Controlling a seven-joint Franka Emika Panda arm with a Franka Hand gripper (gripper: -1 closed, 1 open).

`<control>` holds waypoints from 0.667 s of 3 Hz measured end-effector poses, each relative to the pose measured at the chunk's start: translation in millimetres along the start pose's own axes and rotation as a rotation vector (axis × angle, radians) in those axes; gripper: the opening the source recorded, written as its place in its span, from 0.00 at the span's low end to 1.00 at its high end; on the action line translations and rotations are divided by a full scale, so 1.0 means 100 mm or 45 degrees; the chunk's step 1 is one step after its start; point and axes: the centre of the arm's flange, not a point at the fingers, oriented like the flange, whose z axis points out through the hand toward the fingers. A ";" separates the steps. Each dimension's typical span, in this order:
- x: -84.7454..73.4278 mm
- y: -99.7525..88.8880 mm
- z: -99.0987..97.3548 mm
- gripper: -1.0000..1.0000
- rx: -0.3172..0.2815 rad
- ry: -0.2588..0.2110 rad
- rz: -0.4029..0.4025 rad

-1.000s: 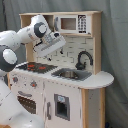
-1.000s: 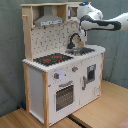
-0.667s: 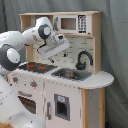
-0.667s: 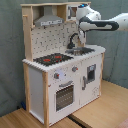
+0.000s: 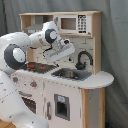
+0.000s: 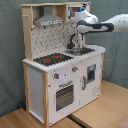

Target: Play with the kitchen

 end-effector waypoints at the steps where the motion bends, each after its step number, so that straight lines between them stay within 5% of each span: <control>1: 0.09 0.00 0.19 1.00 0.007 -0.009 0.005; 2: 0.19 -0.05 0.39 1.00 0.012 -0.005 -0.005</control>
